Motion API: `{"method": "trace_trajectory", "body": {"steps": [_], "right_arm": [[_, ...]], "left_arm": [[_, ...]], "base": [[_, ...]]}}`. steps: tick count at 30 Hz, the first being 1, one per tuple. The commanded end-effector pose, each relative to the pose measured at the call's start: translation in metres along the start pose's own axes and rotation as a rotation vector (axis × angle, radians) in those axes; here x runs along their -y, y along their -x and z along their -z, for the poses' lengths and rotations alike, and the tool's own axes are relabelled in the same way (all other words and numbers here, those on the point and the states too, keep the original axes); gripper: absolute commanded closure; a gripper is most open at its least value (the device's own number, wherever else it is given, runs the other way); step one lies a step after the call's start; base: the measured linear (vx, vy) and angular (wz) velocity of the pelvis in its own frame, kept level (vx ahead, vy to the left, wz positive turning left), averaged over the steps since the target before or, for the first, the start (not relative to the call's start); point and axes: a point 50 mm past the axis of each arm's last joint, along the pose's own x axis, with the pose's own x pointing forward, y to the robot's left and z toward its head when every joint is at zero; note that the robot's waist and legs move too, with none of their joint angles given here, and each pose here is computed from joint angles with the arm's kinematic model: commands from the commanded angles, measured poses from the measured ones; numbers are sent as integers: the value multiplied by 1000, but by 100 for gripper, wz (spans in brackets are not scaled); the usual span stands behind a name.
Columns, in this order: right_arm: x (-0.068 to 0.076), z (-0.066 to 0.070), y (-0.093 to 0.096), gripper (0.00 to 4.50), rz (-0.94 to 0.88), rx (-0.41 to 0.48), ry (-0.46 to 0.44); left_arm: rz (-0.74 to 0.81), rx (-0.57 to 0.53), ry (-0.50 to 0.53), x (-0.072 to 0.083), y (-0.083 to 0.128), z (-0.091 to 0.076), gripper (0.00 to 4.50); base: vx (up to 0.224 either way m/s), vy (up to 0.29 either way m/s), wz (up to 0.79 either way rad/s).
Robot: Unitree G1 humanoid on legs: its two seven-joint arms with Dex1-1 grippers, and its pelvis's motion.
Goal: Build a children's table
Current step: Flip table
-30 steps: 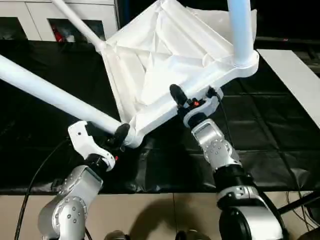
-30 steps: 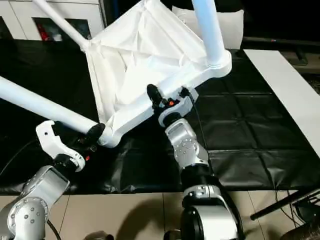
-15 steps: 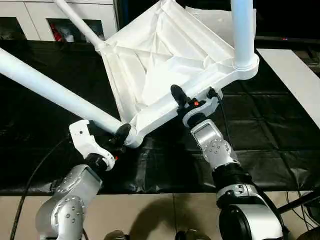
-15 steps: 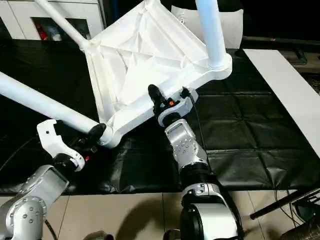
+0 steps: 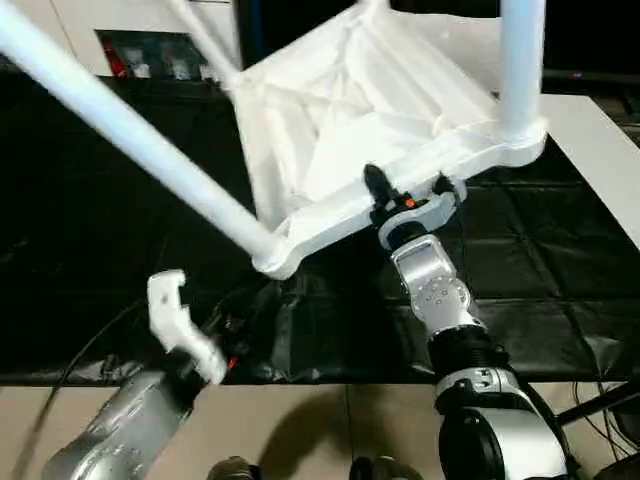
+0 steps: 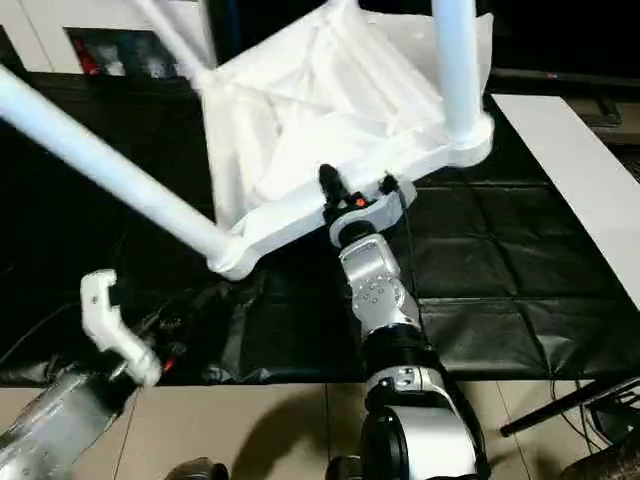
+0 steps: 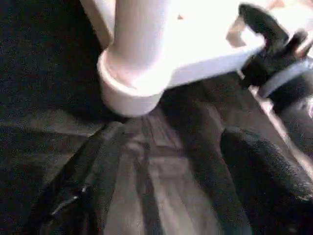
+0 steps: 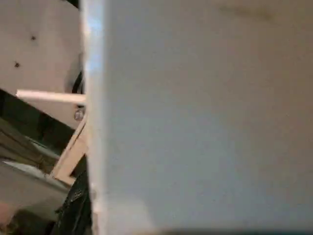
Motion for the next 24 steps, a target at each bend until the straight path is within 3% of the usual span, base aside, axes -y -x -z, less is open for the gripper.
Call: {"method": "trace_trajectory", "body": {"steps": [1,5,7,9,10,12,15,18,24], "right_arm": [[-30,-21,-4,252,-91,132,88],[-28,-36,13,252,-84,173,300],[-28,-36,13,252,-84,173,300],[-26,-46,23,252,-52,185,424],[-26,-46,23,252,-52,185,424],[-24,-58,33,252,2,208,529],[-25,-65,40,252,47,228,609],[-29,-74,50,252,97,233,753],[-31,-79,57,252,135,219,878]], "left_arm": [[61,3,-81,8,4,-4,68],[151,-18,-351,25,12,-20,54],[151,-18,-351,25,12,-20,52],[194,-16,-458,34,16,-37,52],[194,-16,-458,34,16,-37,52],[202,16,-570,37,18,-60,35],[189,56,-658,35,16,-79,12],[135,183,-802,38,9,-127,2],[133,241,-903,47,4,-155,0]], "base": [[0,0,0],[0,0,0],[0,0,0],[0,0,0],[0,0,0],[0,0,0],[0,0,0],[0,0,0],[0,0,0]]}}
